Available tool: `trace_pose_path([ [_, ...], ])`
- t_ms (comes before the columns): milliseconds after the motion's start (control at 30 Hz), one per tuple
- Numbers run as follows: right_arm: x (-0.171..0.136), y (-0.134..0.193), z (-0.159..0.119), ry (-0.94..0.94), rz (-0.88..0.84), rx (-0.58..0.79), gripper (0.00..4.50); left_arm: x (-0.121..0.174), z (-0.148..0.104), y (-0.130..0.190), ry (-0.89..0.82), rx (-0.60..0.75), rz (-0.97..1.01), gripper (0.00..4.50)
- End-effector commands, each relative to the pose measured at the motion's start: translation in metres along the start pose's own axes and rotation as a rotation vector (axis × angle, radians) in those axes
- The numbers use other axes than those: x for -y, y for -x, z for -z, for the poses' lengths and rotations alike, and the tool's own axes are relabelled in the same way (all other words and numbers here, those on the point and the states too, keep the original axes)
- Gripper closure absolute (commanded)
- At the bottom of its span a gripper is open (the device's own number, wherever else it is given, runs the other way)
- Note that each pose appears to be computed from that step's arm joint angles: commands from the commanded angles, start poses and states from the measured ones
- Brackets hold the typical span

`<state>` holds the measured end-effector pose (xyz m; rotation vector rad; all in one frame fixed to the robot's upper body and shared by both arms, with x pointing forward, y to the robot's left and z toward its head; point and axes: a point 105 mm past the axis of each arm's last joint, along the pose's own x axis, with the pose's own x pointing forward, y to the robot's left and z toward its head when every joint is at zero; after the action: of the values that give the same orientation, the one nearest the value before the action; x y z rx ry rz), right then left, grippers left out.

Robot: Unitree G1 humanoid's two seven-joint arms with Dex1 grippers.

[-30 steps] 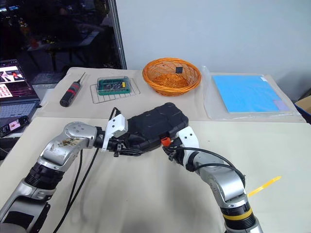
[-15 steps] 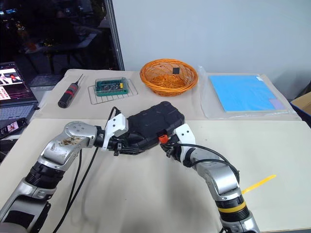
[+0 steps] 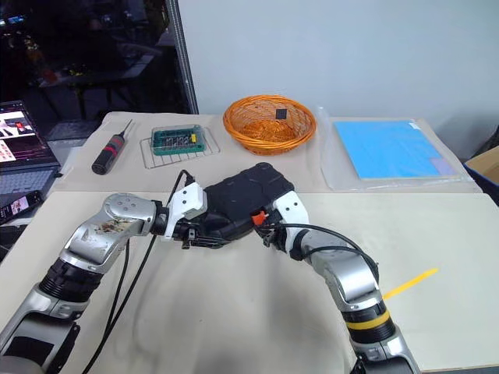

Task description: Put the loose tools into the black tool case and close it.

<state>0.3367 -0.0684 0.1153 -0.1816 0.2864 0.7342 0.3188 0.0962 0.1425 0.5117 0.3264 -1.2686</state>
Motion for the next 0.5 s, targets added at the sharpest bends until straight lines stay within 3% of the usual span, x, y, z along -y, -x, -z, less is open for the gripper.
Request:
trace_pose_path([
  [33,-0.005,0.003,-0.021,0.045,-0.020,0.086,1.76,0.014,0.039,-0.010,0.130,-0.125,0.038,1.65],
  [100,-0.007,0.013,-0.021,0.042,-0.034,0.088,1.09,0.013,0.039,-0.008,0.135,-0.125,0.030,1.65],
  [300,-0.002,0.045,-0.013,-0.013,0.008,0.063,1.09,0.012,0.041,-0.006,0.141,-0.129,0.014,1.65],
  [500,-0.007,0.031,-0.009,-0.093,-0.020,0.046,3.11,0.010,0.042,-0.008,0.140,-0.130,0.004,1.65],
])
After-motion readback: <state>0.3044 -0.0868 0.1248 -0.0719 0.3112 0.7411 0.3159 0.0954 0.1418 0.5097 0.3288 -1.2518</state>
